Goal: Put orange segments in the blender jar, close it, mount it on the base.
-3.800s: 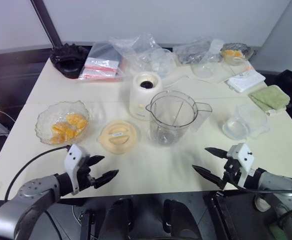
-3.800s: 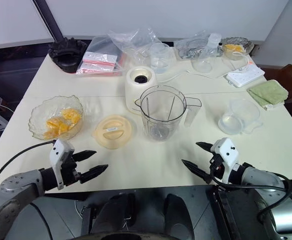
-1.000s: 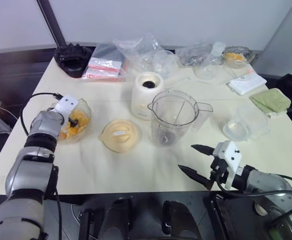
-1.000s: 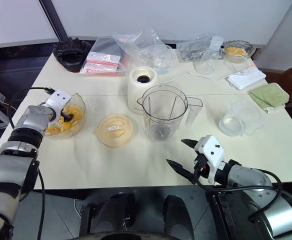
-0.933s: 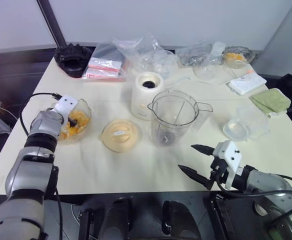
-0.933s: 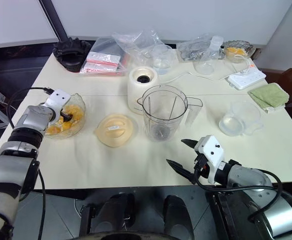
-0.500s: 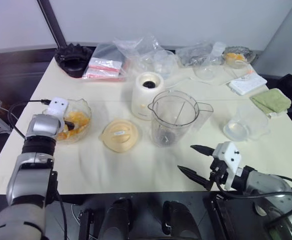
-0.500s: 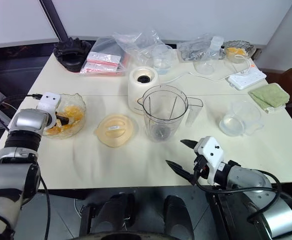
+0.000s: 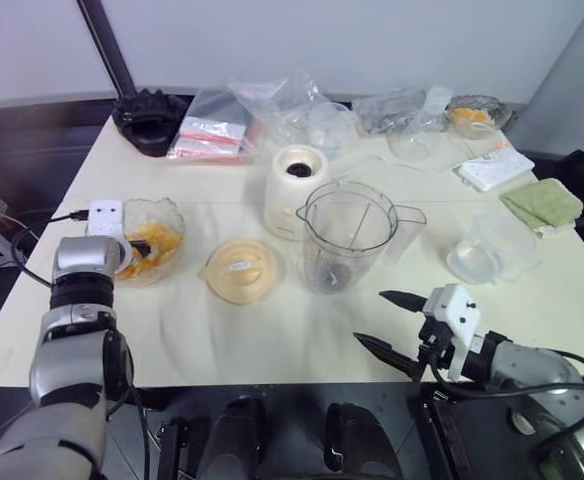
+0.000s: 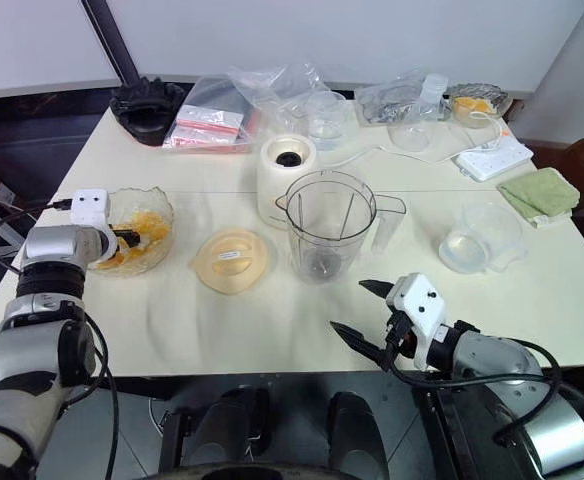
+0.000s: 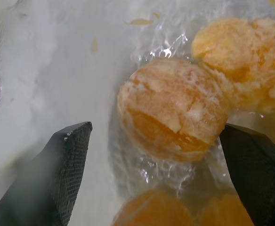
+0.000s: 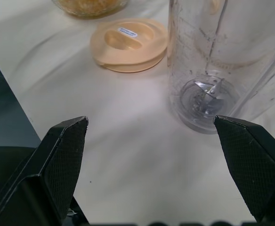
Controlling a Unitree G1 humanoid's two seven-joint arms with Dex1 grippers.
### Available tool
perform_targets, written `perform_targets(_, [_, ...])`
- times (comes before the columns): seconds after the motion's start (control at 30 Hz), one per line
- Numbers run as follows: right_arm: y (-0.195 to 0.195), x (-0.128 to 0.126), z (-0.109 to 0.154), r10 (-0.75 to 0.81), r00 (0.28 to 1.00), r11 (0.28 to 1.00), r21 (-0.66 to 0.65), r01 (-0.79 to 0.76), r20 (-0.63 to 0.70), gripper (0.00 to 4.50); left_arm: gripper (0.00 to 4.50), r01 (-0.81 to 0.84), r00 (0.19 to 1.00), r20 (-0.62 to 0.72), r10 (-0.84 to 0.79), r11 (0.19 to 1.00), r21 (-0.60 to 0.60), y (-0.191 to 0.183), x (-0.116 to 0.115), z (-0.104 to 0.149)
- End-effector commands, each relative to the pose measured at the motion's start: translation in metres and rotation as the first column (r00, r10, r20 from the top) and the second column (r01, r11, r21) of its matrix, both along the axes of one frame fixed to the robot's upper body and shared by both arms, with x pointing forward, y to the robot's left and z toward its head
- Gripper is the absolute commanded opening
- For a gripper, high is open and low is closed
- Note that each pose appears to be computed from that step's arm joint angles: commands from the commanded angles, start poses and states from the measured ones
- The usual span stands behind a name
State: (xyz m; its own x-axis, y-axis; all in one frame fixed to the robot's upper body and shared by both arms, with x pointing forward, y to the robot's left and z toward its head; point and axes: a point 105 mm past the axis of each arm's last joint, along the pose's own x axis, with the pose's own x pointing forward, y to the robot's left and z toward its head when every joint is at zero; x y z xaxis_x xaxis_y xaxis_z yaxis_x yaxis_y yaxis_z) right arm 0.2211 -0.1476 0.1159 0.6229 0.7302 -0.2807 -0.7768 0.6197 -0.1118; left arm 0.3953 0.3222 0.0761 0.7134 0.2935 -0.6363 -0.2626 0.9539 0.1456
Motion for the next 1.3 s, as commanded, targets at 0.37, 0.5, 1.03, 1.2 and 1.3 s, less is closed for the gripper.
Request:
perform_targets(0.37, [-0.002, -0.001, 0.012, -0.008, 0.998, 1.000, -0.010, 0.009, 0.062, 4.50, 1.04, -0.021, 0.997, -0.073, 0.022, 1.000, 0.010, 0.000, -0.006, -0.019])
perform_targets(0.5, [-0.003, -0.001, 0.010, -0.011, 0.998, 1.000, -0.011, 0.012, 0.057, 4.50, 1.04, -0.025, 0.999, -0.043, 0.027, 0.998, 0.052, 0.003, -0.007, -0.004])
perform_targets(1.03, [-0.006, 0.001, 0.005, 0.001, 0.999, 1.000, -0.020, 0.000, 0.044, 4.50, 1.04, -0.031, 0.998, 0.066, 0.017, 0.974, 0.224, 0.005, 0.000, 0.011])
perform_targets(1.2, [-0.005, -0.001, 0.006, -0.002, 0.999, 1.000, -0.026, 0.003, 0.044, 4.50, 1.04, -0.035, 0.995, 0.102, 0.011, 0.972, 0.233, 0.006, 0.006, 0.005])
perform_targets(1.3, [-0.006, -0.001, 0.006, -0.005, 0.999, 1.000, -0.029, 0.007, 0.045, 4.50, 1.04, -0.017, 0.992, 0.122, -0.015, 0.967, 0.256, 0.003, 0.009, 0.004])
